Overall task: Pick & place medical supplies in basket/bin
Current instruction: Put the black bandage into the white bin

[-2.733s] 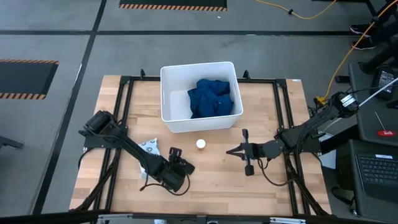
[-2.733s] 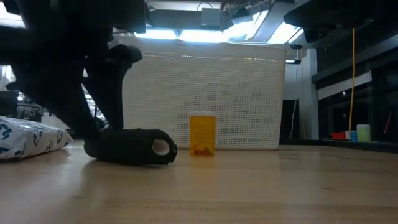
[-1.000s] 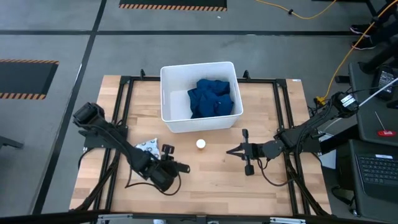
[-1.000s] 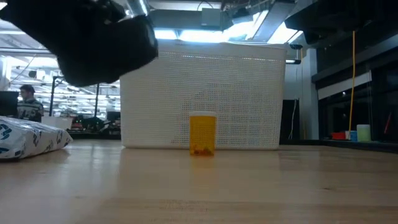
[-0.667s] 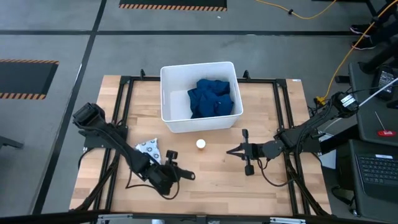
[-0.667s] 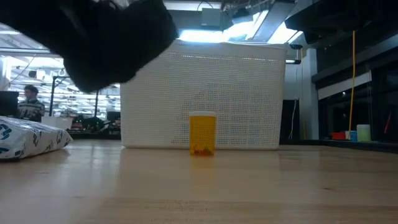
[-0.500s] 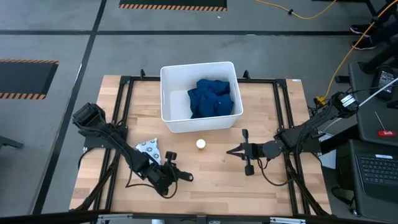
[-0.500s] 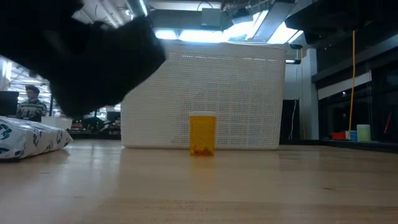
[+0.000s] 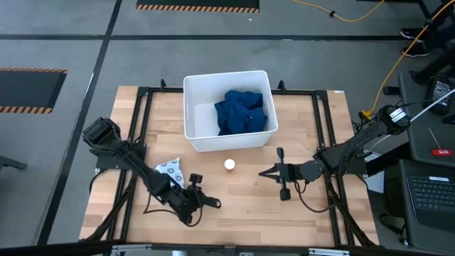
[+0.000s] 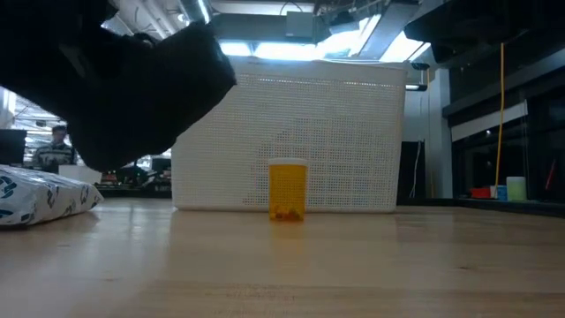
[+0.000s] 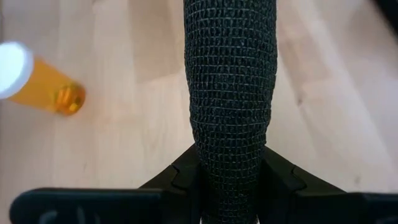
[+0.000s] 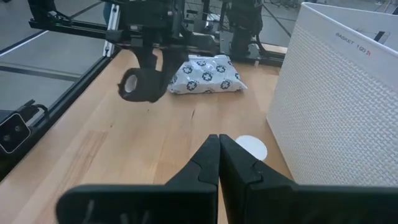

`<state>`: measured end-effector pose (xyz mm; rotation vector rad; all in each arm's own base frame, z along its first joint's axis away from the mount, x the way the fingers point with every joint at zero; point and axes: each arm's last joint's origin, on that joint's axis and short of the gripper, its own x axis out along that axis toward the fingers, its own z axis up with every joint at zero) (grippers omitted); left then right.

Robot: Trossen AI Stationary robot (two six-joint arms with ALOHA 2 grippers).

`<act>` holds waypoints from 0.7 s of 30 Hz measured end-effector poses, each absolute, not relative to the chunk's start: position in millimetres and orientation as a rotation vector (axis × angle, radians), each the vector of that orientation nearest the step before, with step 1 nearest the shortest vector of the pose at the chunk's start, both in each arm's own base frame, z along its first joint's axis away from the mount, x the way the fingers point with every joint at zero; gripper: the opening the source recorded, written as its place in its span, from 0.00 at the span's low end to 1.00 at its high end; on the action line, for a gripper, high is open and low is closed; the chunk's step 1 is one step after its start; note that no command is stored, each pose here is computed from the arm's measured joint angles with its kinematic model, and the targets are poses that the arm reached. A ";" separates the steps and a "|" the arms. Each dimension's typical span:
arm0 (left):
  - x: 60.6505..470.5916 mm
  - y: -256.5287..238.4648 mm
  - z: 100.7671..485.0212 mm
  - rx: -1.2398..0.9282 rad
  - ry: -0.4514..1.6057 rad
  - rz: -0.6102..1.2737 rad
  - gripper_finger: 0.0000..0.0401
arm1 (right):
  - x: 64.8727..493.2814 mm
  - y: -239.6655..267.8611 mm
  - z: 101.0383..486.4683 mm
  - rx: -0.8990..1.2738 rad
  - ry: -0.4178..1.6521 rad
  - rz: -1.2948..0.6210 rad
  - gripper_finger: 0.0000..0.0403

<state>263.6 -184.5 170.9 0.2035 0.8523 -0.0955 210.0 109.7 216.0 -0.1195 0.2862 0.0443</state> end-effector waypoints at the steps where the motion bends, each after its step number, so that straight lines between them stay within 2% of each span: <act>1: 265.3 -184.8 171.8 0.202 0.841 -0.115 0.24 | 210.0 109.7 216.0 -0.120 0.286 0.044 0.01; 5: 272.7 -183.2 175.4 0.206 0.800 -0.177 0.24 | 209.9 109.6 215.5 -0.123 0.291 0.044 0.01; 11: 277.0 -179.0 175.5 0.185 0.777 -0.173 0.24 | 209.6 109.5 214.8 -0.125 0.298 0.044 0.01; 17: 275.4 -172.6 160.7 0.104 0.616 -0.249 0.24 | 209.5 109.6 214.5 -0.128 0.300 0.045 0.01; 21: 267.7 -157.7 152.6 0.068 0.607 -0.220 0.24 | 209.5 109.5 214.4 -0.126 0.302 0.044 0.01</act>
